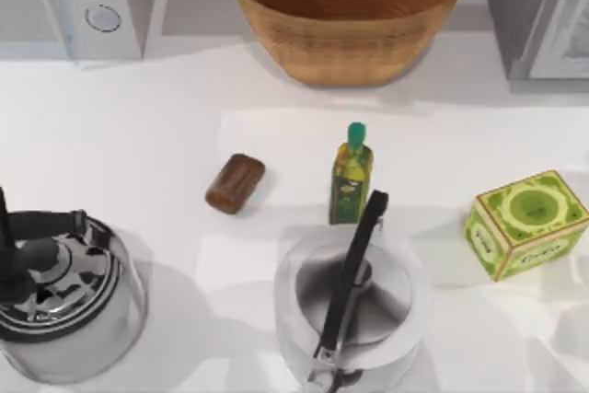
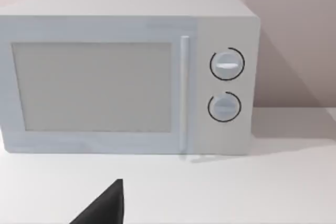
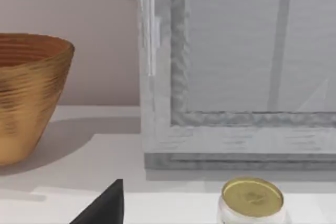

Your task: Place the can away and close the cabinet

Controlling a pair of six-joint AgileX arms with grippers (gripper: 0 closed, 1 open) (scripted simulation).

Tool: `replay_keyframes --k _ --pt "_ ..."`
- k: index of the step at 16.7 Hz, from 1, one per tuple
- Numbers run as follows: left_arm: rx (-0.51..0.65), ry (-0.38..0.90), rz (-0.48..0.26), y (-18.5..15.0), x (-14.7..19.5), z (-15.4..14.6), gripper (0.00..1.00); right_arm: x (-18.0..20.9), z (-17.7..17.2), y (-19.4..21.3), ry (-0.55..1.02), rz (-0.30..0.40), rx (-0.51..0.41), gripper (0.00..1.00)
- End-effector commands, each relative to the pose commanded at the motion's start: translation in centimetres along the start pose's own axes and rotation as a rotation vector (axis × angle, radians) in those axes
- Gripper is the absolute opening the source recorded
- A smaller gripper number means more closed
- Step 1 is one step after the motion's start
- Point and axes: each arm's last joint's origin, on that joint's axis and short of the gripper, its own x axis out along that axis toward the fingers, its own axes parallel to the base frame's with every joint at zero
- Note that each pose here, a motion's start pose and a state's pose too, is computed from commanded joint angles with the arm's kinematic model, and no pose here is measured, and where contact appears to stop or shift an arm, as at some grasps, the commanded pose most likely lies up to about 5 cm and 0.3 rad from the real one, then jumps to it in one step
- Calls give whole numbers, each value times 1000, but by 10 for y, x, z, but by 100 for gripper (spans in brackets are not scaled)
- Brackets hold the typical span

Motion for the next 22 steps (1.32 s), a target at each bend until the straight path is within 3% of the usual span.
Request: replay_keyframes --k 4,8,13,18,22 --pt "0 0 0 0 0 0 100 0 9 0 2 3 1 100" --pt "0 0 0 0 0 0 100 8 51 -2 29 8 4 100" --pt "0 0 0 0 0 0 100 63 88 -8 220 5 8 100" --pt "0 0 0 0 0 0 100 143 56 -20 513 -4 12 100" --pt "0 0 0 0 0 0 100 170 5 -26 706 -8 7 100"
